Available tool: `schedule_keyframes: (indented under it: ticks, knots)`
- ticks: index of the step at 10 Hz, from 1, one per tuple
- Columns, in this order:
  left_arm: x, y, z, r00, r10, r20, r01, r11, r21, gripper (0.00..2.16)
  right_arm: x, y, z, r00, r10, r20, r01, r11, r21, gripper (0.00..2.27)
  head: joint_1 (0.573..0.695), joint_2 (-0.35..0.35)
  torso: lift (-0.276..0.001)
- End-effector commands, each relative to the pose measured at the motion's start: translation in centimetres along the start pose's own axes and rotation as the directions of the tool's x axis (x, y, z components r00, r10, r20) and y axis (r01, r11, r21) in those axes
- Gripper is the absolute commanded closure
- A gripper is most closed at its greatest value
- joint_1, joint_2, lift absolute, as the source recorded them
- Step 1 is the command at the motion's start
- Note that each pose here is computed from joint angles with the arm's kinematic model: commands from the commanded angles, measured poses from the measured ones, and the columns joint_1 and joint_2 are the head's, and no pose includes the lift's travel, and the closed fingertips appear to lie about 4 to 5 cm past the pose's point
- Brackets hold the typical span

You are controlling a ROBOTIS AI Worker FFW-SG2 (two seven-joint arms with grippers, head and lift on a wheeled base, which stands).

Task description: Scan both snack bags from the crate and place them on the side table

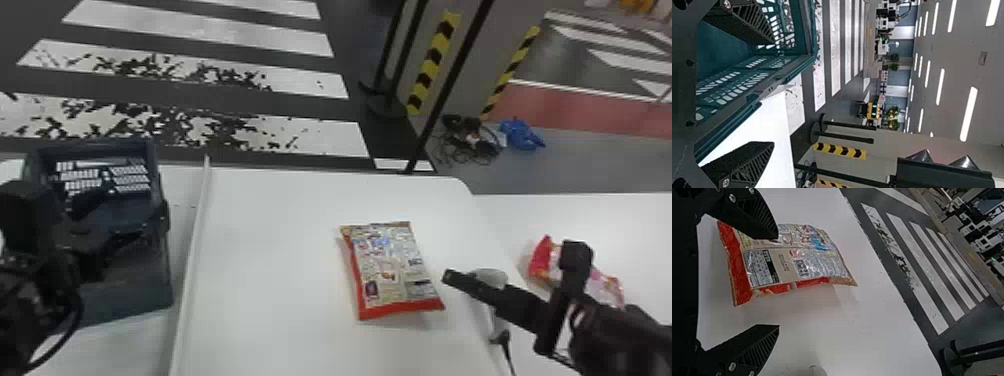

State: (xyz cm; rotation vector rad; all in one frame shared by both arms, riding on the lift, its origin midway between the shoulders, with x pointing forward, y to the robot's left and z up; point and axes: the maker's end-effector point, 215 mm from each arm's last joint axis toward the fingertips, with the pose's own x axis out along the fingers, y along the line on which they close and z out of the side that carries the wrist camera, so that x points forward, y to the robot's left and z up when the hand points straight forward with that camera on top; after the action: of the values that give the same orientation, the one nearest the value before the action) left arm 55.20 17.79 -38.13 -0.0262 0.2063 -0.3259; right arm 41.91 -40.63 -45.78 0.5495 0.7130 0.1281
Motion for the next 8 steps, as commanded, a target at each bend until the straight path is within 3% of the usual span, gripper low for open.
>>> schedule_keyframes:
  ticks: [1, 7, 8]
  knots:
    - [0.0, 0.0, 0.0, 1.000, -0.001, 0.001, 0.001, 1.000, 0.001, 0.08, 1.7, 0.6, -1.3, 0.999, 0.012, -0.043, -0.012, 1.000, -0.010, 0.13, 0.695, -0.264, -0.098]
    - [-0.1, 0.0, -0.3, 1.000, 0.000, -0.004, 0.000, 1.000, 0.001, 0.08, 6.2, 1.5, -5.5, 0.985, 0.016, -0.174, -0.031, 0.996, -0.085, 0.19, 0.695, -0.208, -0.098]
    - [-0.1, -0.1, -0.3, 1.000, -0.003, -0.004, 0.003, 1.000, 0.001, 0.08, 6.5, 1.3, -5.0, 0.987, 0.010, -0.162, -0.031, 0.991, -0.128, 0.73, 0.695, -0.201, -0.098]
